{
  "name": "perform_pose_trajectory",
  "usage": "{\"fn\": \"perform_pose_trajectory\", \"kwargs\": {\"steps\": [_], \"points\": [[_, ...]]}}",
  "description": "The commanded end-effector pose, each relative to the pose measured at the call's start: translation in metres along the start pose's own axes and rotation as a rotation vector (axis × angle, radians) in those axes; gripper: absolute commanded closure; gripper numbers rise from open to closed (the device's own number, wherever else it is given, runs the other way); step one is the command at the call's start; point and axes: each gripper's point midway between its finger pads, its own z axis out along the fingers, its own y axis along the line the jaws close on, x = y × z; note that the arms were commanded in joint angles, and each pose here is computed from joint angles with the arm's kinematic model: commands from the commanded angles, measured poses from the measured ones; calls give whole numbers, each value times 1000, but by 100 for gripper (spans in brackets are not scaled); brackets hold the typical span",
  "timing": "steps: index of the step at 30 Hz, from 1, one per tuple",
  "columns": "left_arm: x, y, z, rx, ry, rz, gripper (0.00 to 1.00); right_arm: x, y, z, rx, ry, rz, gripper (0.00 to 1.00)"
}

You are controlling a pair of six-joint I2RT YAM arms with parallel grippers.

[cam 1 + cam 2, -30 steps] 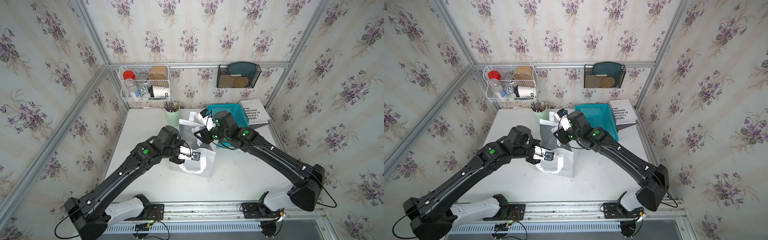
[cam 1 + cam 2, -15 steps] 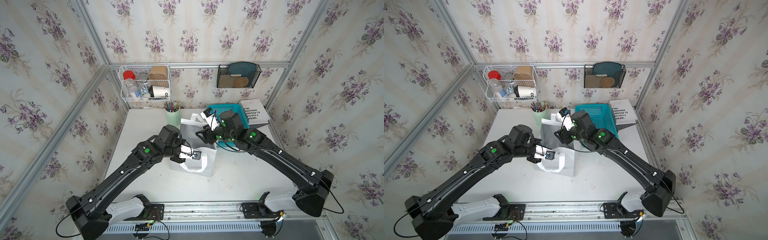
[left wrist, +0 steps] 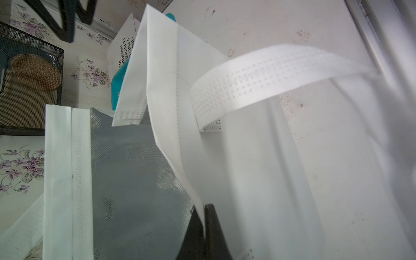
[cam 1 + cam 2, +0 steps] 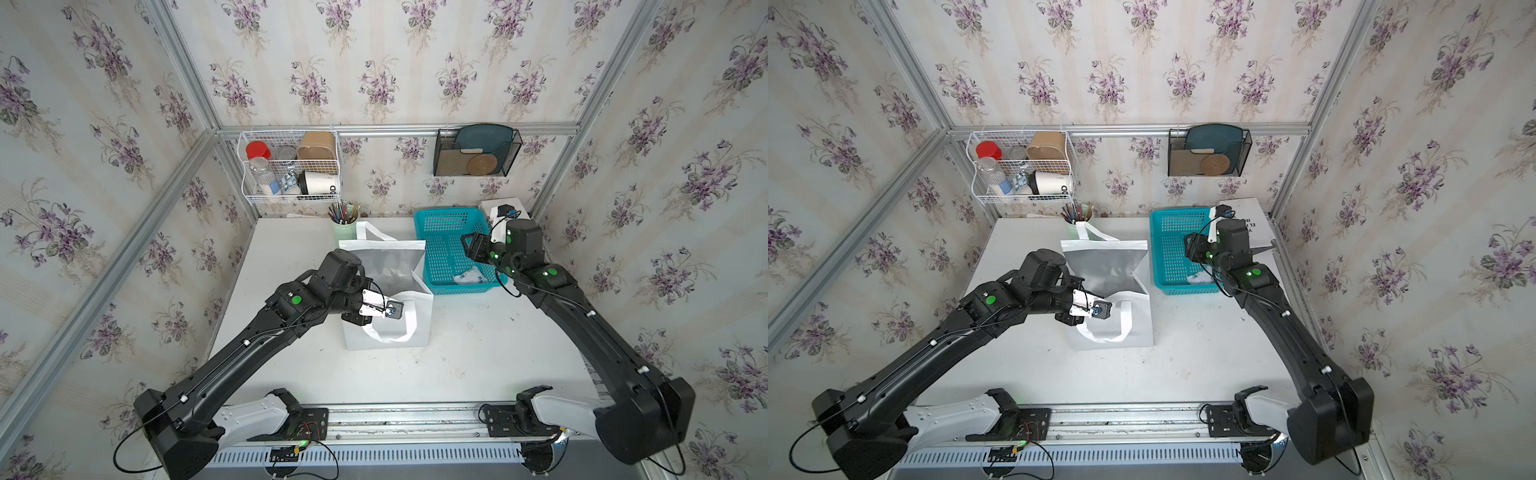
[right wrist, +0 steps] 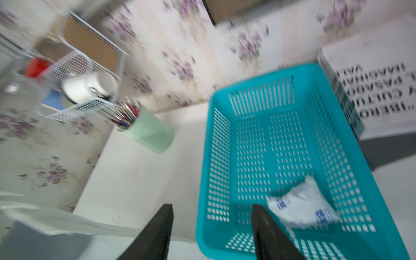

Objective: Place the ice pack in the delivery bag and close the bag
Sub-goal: Pick up the ice pack from the bin.

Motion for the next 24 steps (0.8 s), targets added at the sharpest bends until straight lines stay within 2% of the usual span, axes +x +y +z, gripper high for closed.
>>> {"fn": "perform_pose_trajectory", "kwargs": {"steps": [1, 3, 5, 9, 13, 18, 24], "points": [[-3, 2, 0, -6, -17, 9, 100, 49, -38, 26, 153, 273, 54, 37], [-2, 1, 1, -3, -18, 7, 100, 65, -63, 40, 285, 375, 42, 32], [-1, 0, 0, -4, -18, 6, 100, 72, -79, 51, 371, 414, 80, 29], [0, -3, -1, -8, -19, 1, 100, 83, -91, 72, 450, 466, 150, 23], [0, -3, -1, -12, -21, -2, 100, 103, -117, 87, 596, 543, 171, 18], [2, -5, -2, -13, -19, -6, 100, 120, -139, 102, 669, 598, 145, 16], [2, -5, -2, -12, -23, -4, 100, 129, -153, 122, 681, 642, 102, 14]]}}
